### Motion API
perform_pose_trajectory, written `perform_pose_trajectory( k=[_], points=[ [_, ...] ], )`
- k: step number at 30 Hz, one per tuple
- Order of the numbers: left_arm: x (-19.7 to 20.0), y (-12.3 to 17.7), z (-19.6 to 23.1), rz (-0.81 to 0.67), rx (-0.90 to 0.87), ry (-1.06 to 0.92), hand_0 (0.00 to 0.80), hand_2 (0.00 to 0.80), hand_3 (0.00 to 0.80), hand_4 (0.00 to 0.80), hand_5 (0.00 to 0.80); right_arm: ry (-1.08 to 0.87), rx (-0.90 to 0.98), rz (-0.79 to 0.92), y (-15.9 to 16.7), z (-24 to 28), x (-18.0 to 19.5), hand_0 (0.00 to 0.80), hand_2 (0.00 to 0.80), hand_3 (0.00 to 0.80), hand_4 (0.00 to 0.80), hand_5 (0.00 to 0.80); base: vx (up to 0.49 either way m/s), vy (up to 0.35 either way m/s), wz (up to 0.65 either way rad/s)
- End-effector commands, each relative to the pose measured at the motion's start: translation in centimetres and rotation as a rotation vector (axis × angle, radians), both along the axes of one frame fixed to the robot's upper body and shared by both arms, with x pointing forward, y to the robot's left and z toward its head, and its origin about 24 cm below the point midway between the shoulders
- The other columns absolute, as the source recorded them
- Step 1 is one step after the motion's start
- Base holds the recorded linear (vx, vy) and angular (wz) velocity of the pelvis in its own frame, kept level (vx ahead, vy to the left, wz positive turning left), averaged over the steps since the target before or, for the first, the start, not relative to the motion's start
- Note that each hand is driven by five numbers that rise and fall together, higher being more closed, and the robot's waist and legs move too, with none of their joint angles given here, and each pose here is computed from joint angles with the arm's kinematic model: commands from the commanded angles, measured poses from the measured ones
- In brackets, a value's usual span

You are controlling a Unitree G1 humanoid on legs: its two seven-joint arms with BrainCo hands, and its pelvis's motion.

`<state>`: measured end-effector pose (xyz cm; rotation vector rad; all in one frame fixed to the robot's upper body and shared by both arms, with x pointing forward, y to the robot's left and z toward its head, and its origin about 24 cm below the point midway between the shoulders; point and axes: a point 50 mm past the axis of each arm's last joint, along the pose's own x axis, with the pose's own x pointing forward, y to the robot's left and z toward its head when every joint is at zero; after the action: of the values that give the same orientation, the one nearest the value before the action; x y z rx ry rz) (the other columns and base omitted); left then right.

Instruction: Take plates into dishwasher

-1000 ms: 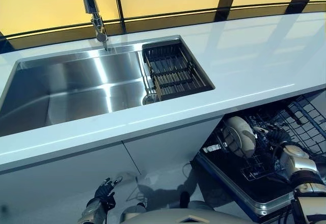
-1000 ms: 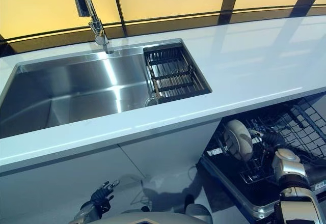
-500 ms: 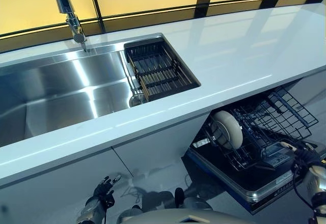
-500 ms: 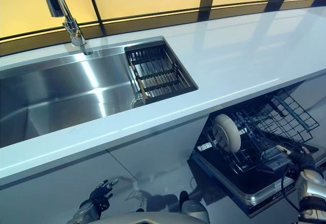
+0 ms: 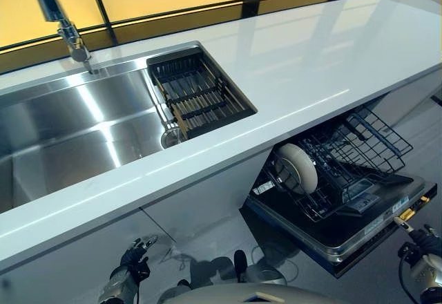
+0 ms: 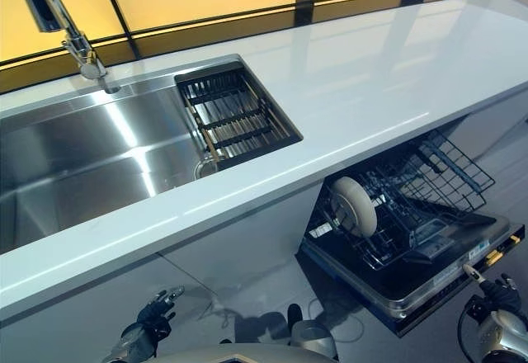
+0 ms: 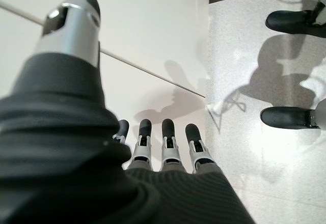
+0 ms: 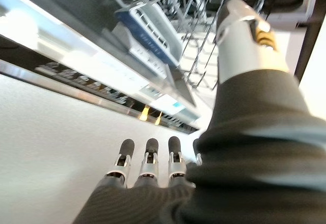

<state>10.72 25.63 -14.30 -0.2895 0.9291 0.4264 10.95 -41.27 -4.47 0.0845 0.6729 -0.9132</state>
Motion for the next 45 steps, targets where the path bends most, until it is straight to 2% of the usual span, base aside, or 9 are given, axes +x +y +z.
perform_pose_trajectory(
  k=[1,16,21,27,35,45],
  points=[
    [1.8,0.5,0.6,0.009,0.007,-0.064,0.0,0.0,0.0,0.0,0.0,-0.18,-0.067,-0.082,-1.6,2.3,1.5,0.0,0.0,0.0,0.0,0.0,-0.045,-0.023,-0.09],
    [3.0,-0.1,0.8,-0.022,-0.007,-0.089,0.0,0.0,0.0,0.0,0.0,-0.201,0.152,-0.178,0.5,-1.5,0.1,0.0,0.0,0.0,0.0,0.0,-0.062,-0.041,-0.01],
    [3.4,-1.2,0.7,-0.037,-0.047,-0.121,0.0,0.0,0.0,0.0,0.0,-0.312,0.259,-0.201,0.5,-1.7,0.2,0.0,0.0,0.0,0.0,0.0,-0.038,0.023,0.0],
    [3.9,-2.3,0.7,-0.054,-0.083,-0.152,0.0,0.0,0.0,0.0,0.0,-0.366,0.293,-0.152,0.3,-1.3,1.0,0.0,0.0,0.0,0.0,0.0,-0.056,0.016,-0.01],
    [4.2,-3.1,0.8,-0.074,-0.096,-0.165,0.0,0.0,0.0,0.0,0.0,-0.45,0.333,0.04,1.1,-0.1,4.1,0.0,0.0,0.0,0.0,0.0,-0.024,0.005,-0.08],
    [3.4,-4.0,0.5,-0.113,-0.113,-0.143,0.0,0.0,0.0,0.0,0.0,-0.591,0.241,0.458,2.9,4.8,11.0,0.0,0.0,0.0,0.0,0.0,0.011,0.005,-0.01]
  ],
)
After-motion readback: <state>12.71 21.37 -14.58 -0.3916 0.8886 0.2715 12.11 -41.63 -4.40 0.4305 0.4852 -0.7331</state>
